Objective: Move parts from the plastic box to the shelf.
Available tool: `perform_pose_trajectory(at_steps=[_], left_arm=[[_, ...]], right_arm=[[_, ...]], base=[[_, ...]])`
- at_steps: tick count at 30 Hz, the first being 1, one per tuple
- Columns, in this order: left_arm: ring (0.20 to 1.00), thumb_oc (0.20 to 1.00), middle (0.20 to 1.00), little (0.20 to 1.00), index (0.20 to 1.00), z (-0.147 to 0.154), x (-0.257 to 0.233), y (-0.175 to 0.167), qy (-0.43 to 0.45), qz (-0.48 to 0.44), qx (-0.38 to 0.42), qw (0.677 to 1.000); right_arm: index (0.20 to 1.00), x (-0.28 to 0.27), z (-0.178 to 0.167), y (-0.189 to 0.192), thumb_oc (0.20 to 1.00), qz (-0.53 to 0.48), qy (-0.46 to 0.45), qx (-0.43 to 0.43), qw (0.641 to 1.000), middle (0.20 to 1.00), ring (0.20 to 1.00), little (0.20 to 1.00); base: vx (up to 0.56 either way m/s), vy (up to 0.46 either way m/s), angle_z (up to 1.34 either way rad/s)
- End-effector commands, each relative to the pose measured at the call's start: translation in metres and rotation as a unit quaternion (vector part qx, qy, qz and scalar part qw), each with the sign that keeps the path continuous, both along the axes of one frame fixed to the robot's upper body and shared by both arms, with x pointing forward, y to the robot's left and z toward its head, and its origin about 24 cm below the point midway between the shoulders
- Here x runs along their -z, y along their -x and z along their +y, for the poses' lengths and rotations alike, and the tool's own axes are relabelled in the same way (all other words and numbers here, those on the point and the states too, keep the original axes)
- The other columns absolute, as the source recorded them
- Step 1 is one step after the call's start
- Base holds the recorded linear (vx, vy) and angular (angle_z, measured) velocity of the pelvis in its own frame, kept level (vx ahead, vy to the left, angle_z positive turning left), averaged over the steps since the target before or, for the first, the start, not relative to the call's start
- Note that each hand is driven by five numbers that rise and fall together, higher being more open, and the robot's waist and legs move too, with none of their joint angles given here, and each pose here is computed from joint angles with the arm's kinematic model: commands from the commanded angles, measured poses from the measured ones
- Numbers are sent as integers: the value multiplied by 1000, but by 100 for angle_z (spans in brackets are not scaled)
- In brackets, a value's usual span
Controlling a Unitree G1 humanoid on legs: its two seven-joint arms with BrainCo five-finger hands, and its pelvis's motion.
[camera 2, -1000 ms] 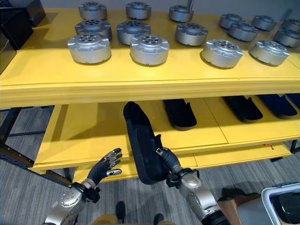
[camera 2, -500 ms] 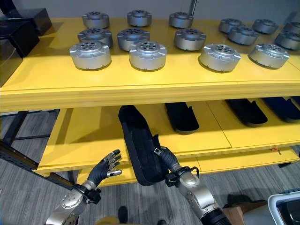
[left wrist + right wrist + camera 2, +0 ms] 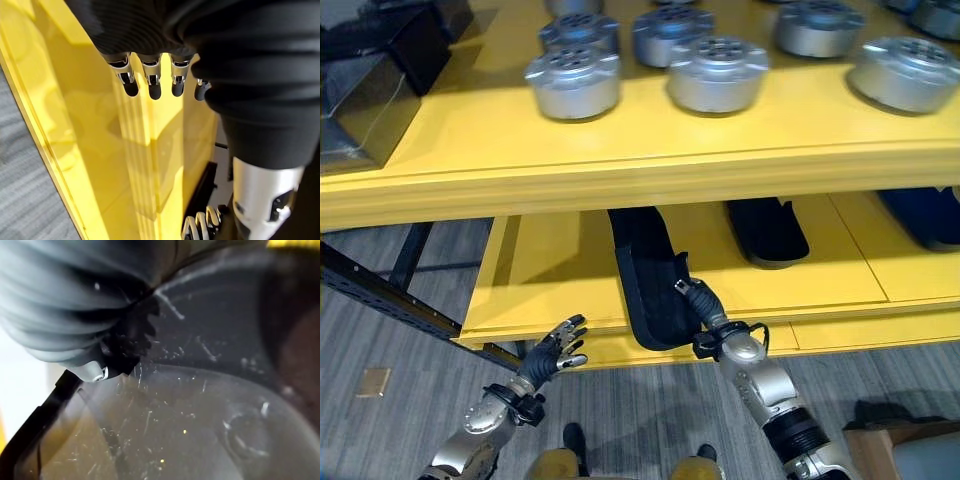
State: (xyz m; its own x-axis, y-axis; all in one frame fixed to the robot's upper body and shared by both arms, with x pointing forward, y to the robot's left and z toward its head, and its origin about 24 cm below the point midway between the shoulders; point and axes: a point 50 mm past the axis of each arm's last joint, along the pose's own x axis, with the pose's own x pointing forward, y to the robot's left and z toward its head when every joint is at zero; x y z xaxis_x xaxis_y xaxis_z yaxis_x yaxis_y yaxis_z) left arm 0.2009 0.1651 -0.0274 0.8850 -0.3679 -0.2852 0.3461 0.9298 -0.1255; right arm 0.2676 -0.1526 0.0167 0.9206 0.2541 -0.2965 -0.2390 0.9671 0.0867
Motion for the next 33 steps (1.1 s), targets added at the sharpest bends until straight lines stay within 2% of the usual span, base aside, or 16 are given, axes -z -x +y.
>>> perform_pose_trajectory(at_steps=[1, 4, 5, 10, 14, 17, 21, 33], left_arm=[[1000, 1000, 1000, 1000, 1000, -11, -12, 2, 32, -36, 10, 999], [1000, 1000, 1000, 1000, 1000, -12, -19, -1, 20, -54, 23, 998], [1000, 1000, 1000, 1000, 1000, -9, -31, -10, 4, -92, 25, 995], [1000, 1000, 1000, 1000, 1000, -12, -54, -30, 25, -144, 14, 989], [1000, 1000, 1000, 1000, 1000, -14, -64, -39, 50, -149, 21, 987], [1000, 1000, 1000, 1000, 1000, -21, -72, -46, 52, -161, 41, 985], [1000, 1000, 1000, 1000, 1000, -29, -77, -50, 53, -168, 54, 983], [1000, 1000, 1000, 1000, 1000, -48, -93, -56, 67, -181, 85, 977]], right_arm=[[200, -43, 3, -20, 200, -94, -39, 8, 995, 200, 200, 200], [200, -55, -1, -30, 200, -110, -55, 32, 992, 200, 200, 200], [200, -67, -9, -37, 200, -129, -51, 40, 990, 200, 200, 200], [200, -91, -16, -49, 200, -180, -35, 61, 981, 200, 200, 200], [200, -116, -21, -68, 200, -188, -29, 78, 979, 200, 200, 200], [200, -132, -39, -85, 200, -183, -23, 111, 977, 200, 200, 200], [200, -148, -53, -94, 200, -193, 7, 128, 973, 200, 200, 200], [200, -206, -67, -114, 200, -248, 76, 151, 954, 200, 200, 200]], base=[[19, 8, 13], [-124, 8, 9], [-277, 21, 23], [-246, -53, 12], [-171, -41, -2], [-127, -52, -9], [-85, -19, -3], [-59, 9, -3]])
